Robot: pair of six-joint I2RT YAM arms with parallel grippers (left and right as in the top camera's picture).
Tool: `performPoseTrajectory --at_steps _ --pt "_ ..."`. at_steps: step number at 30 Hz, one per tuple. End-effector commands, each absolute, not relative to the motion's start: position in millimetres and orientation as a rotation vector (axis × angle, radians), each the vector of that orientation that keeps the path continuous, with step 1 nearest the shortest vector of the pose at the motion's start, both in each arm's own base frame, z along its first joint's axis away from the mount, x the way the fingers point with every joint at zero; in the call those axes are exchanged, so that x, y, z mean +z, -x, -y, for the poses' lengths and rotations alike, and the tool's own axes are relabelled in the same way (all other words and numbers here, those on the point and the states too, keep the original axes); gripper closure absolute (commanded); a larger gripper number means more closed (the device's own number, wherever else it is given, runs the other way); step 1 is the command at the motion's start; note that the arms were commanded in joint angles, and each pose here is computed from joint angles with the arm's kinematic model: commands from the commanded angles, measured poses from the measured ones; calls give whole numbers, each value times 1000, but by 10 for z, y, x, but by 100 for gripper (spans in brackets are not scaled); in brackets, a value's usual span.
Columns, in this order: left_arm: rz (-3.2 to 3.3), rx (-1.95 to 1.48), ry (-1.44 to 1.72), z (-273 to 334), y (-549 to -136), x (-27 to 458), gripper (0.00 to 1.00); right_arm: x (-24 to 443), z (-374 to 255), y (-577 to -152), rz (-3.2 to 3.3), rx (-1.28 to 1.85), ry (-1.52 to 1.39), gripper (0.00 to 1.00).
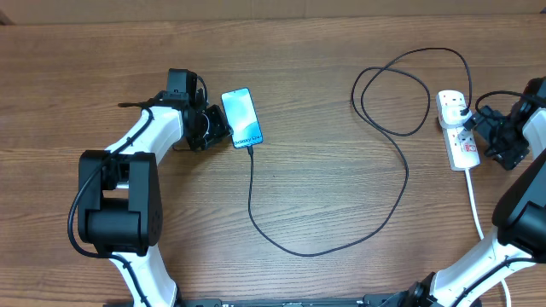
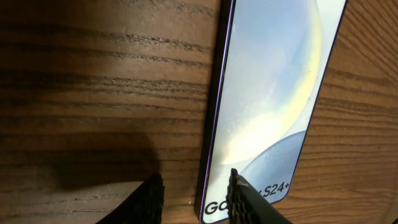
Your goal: Plug charger to phone and switch on socket
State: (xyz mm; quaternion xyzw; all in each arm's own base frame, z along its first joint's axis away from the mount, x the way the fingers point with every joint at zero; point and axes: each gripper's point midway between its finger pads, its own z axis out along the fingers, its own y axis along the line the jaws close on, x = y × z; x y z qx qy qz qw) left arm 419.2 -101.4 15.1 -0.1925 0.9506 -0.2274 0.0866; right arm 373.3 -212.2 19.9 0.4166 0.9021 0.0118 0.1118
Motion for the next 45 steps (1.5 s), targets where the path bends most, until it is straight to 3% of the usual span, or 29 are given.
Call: performPoseTrajectory --at_steps 1,9,19,27,45 --pt "-2812 -692 562 1017 -4225 227 60 -84 1859 -3605 -2787 109 -1179 0" --pt "-2804 -694 557 1019 -4242 234 40 79 1824 -3486 -2858 115 -1196 0" --pt "-2801 -695 555 1020 -4250 237 1 123 1713 -3240 -3012 59 -1128 0" --pt "-2798 -695 555 1020 -4257 239 0 118 1769 -3271 -2994 23 -1122 0" --pt "-2800 -694 556 1020 -4251 237 0 190 2127 -3928 -2710 -42 -1014 0"
